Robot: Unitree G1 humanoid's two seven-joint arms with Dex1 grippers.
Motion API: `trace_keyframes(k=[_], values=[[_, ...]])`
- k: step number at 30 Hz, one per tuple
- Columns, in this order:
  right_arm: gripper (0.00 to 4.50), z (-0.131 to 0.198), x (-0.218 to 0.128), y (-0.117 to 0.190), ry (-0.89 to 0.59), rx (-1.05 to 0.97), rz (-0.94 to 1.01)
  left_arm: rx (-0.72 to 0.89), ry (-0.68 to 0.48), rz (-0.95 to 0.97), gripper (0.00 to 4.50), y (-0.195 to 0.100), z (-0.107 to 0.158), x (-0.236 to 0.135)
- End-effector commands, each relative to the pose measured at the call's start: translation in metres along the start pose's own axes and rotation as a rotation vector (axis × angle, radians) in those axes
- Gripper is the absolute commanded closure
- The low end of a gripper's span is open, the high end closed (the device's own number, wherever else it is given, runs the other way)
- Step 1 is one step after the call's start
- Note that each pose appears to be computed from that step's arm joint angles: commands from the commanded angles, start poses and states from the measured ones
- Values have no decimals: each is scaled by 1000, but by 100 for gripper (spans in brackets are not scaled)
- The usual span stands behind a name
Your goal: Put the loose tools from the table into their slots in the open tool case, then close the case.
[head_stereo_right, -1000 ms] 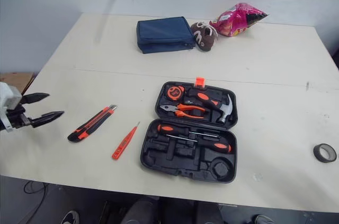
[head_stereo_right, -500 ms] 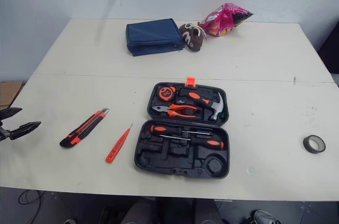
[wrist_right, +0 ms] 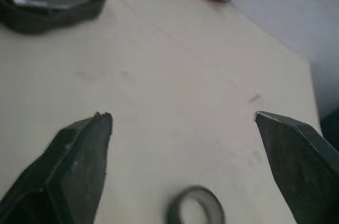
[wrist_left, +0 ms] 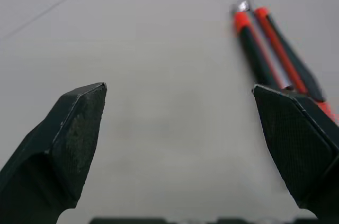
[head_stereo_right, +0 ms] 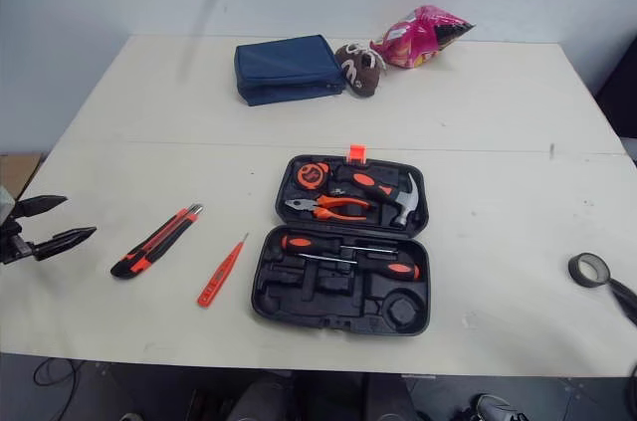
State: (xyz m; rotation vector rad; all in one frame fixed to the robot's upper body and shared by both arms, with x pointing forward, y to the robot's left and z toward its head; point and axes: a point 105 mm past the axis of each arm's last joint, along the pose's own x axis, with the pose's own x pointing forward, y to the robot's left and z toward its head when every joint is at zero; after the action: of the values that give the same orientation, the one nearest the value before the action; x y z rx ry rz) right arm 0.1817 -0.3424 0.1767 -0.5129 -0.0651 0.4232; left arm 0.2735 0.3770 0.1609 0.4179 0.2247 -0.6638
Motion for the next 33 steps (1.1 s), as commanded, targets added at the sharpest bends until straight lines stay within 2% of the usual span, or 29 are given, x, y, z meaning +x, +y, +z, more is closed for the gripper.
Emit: trace_keyframes(k=[1, 4, 7, 11, 14, 20, 22, 26, 30, 33], values=[[3, 36, 11, 20, -187, 22, 95, -1, -37, -68, 0, -18, 14, 2], [3, 49, 30, 42, -263, 54, 208, -63, -31, -130, 0, -48, 18, 10], [3, 56, 39, 52, -309, 69, 251, -97, -6, -119, 0, -61, 18, 14], [3, 72, 52, 86, -430, 85, 409, -146, 71, -3, 0, -64, 2, 27], [3, 77, 58, 102, -472, 90, 493, -172, 88, 46, 0, -61, 1, 38], [3, 70, 63, 103, -466, 80, 513, -153, 50, -42, 0, -77, 21, 50], [3, 69, 62, 104, -464, 81, 516, -94, 58, -62, 0, -80, 25, 49], [3, 63, 61, 105, -452, 90, 516, -102, -96, -135, 0, -97, 58, 50], [3, 55, 60, 107, -440, 97, 521, -155, -11, -246, 0, -135, 45, 51], [3, 53, 62, 109, -442, 102, 527, -216, -19, -229, 0, -149, 44, 59]])
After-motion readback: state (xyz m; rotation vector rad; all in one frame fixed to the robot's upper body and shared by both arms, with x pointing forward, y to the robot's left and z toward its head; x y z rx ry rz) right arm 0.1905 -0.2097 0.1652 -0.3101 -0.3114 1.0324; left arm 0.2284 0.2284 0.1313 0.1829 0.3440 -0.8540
